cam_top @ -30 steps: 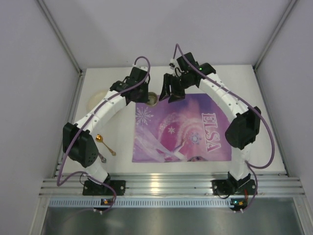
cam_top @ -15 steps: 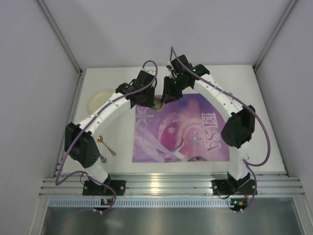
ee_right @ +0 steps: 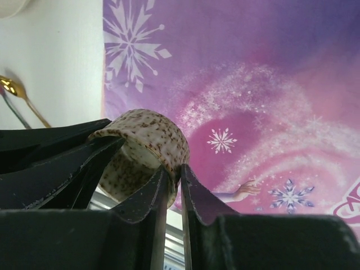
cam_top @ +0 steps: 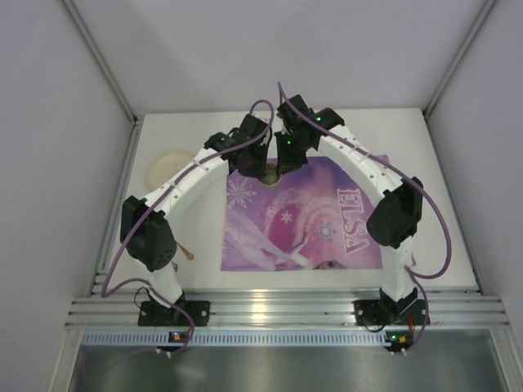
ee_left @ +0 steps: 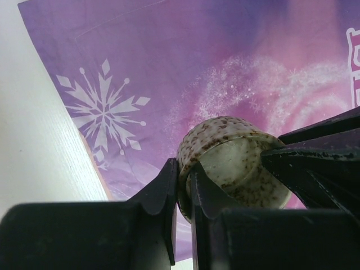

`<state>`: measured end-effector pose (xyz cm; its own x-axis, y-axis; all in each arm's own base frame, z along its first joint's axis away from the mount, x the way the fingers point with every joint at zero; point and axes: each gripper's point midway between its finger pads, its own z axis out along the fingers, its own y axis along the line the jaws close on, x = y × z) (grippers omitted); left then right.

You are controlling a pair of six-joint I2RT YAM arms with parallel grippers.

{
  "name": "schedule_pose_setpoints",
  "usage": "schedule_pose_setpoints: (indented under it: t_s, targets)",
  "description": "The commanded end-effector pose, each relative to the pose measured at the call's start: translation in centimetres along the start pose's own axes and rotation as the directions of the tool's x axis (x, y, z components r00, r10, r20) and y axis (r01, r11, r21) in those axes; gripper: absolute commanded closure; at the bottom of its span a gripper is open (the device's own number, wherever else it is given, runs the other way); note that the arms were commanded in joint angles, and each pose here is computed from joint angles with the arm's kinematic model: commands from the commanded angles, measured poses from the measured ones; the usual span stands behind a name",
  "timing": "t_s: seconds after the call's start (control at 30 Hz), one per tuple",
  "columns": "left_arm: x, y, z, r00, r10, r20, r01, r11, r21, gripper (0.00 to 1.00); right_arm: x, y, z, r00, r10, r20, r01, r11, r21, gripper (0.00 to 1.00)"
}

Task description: Set the dinner table for one person

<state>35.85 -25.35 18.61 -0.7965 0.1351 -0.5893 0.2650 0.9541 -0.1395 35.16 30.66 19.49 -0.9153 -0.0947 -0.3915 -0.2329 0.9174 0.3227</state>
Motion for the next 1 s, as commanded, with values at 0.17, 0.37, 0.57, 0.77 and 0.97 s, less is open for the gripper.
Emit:
schedule_pose_setpoints:
  t_s: [0.17,0.37,0.57,0.77,0.97]
  targets:
    - [-5.8,-5.2,-5.7,0.981,-0.073,0.178,0.033,0.976,0.216,0.56,0.2,-3.6,2.2,1.000,-0.028,0.006,0.027,0.983,0.182,1.00]
    - [-7.0,-3.5,-6.4,0.965,-0.108,0.239,0.076,0.988,0.137,0.37,0.1,-5.3,2.2,1.000,-0.009,0.005,0.007,0.976,0.216,1.00]
    - [-5.8,1.8,-6.1,0.964,-0.124,0.235,0.136,0.990,-0.035,0.29,-0.9,-13.6,0.8,0.992,0.122,0.041,-0.129,0.948,0.290,1.00]
    - [-3.7,8.6,-5.7,0.942,-0.262,0.209,0.282,0.957,-0.070,0.29,-1.5,-23.7,-0.3,0.959,0.271,0.080,-0.281,0.885,0.370,1.00]
    - [-1.3,13.1,-5.9,0.918,-0.350,0.187,0.371,0.925,-0.087,0.30,-2.4,-31.0,0.0,0.912,0.389,0.129,-0.406,0.820,0.403,1.00]
